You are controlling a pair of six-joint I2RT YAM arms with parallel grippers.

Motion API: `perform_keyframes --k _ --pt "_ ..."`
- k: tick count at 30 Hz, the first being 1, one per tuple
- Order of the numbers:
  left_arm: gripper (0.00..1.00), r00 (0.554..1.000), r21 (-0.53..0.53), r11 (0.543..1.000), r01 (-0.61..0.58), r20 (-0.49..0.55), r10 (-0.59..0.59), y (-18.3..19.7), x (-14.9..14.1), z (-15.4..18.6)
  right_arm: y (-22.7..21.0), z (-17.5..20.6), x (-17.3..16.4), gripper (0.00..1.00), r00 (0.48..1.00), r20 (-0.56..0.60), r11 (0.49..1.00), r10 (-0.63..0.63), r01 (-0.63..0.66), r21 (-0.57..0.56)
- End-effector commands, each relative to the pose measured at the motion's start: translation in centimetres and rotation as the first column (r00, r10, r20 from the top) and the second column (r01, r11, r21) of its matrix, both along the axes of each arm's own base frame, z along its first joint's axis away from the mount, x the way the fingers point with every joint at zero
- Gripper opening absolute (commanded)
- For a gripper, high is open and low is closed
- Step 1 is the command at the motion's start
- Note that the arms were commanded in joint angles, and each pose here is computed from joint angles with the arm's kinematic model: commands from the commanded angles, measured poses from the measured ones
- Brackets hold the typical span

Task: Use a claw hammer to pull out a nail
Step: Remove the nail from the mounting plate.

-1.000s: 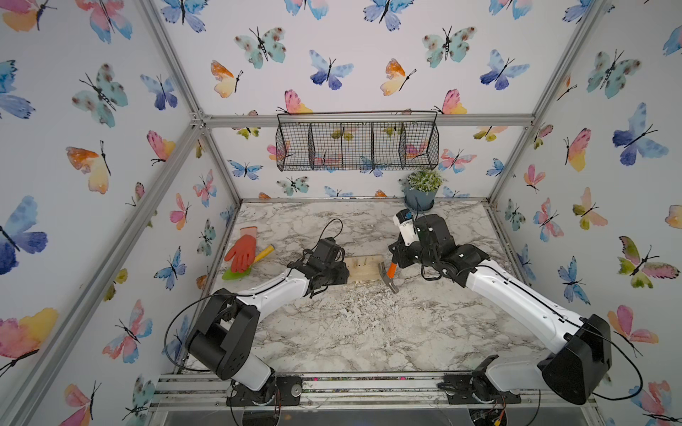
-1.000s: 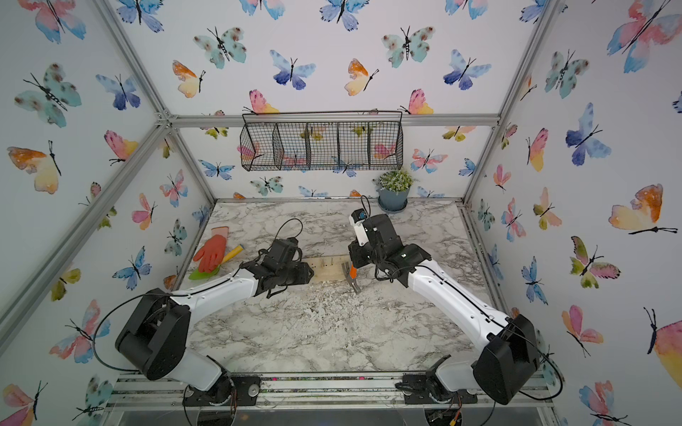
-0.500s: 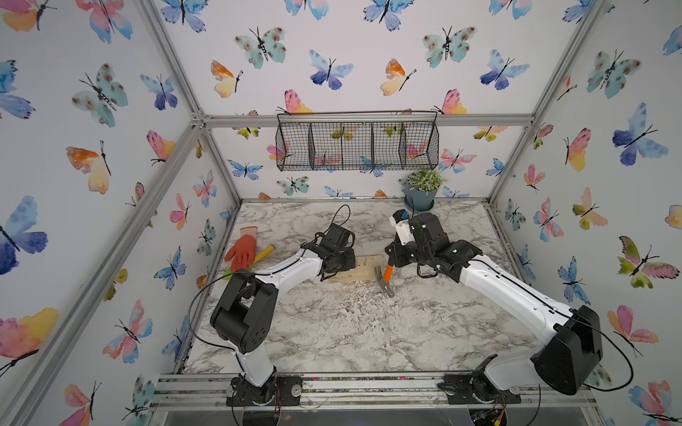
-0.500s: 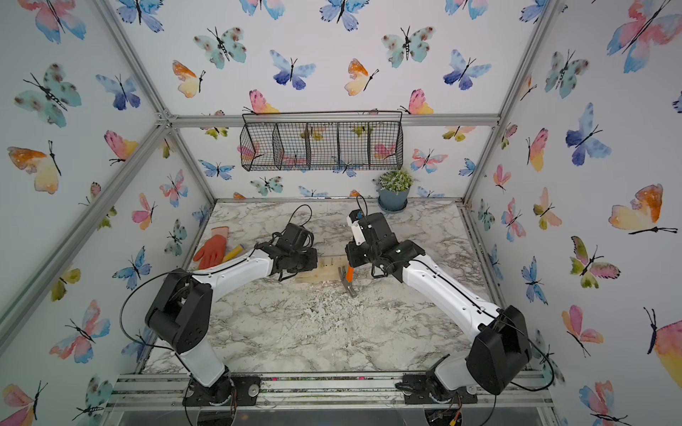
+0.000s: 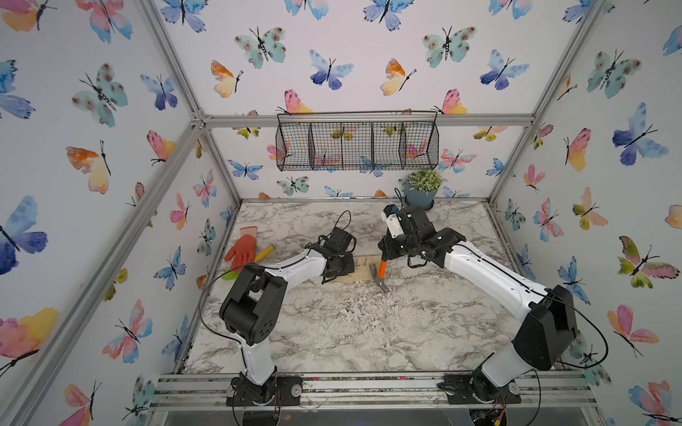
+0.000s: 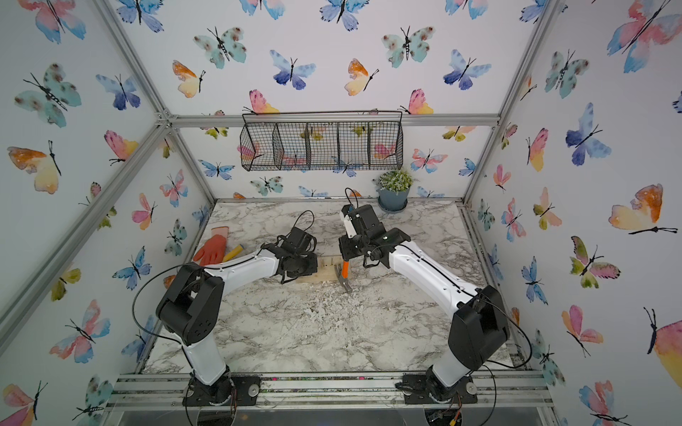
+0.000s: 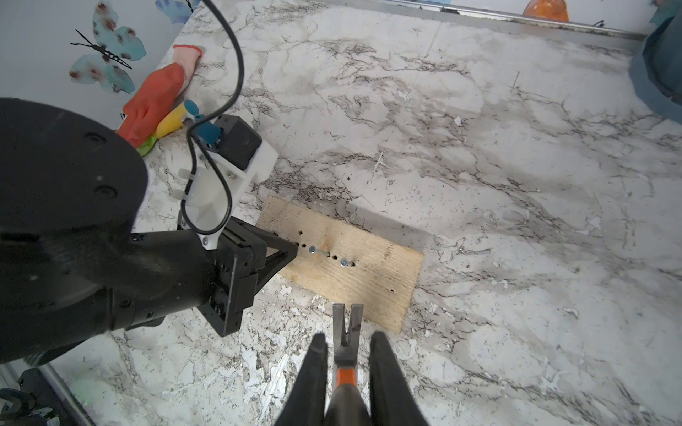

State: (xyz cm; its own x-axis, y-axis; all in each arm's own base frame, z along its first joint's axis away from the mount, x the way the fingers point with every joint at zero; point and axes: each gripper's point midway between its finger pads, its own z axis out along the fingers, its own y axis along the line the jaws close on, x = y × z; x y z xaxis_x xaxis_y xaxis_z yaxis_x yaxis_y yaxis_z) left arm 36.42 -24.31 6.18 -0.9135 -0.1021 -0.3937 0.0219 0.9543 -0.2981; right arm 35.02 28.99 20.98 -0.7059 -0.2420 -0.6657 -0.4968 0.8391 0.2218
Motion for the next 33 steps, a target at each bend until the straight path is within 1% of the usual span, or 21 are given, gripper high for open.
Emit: perform_keyframes --k 1,7,18,25,33 --pt "0.00 0.998 0.061 0.998 -0.005 -0.068 0.009 1.0 -1.4 -2.8 0.7 2.4 0.9 0.03 0.999 0.038 0.999 -0.013 0.011 0.051" --pt "0.00 0.997 0.056 0.998 -0.001 -0.082 0.006 1.0 -1.8 -3.3 1.3 1.4 1.9 0.03 1.000 0.019 0.999 -0.019 0.019 0.028" --pt "0.00 0.996 0.042 0.999 0.007 -0.089 -0.003 0.7 -2.1 -3.7 2.4 1.0 3.5 0.03 0.999 0.024 0.999 -0.025 0.024 0.028" --pt "0.00 0.995 0.045 0.999 0.011 -0.096 -0.006 0.8 -2.6 -4.1 3.1 1.5 4.3 0.03 0.999 0.037 0.999 -0.021 0.019 0.044" --pt "0.00 0.995 0.041 0.999 0.012 -0.100 -0.008 0.6 -3.0 -4.4 3.2 2.8 5.5 0.03 0.994 0.090 0.997 -0.056 0.050 0.063"
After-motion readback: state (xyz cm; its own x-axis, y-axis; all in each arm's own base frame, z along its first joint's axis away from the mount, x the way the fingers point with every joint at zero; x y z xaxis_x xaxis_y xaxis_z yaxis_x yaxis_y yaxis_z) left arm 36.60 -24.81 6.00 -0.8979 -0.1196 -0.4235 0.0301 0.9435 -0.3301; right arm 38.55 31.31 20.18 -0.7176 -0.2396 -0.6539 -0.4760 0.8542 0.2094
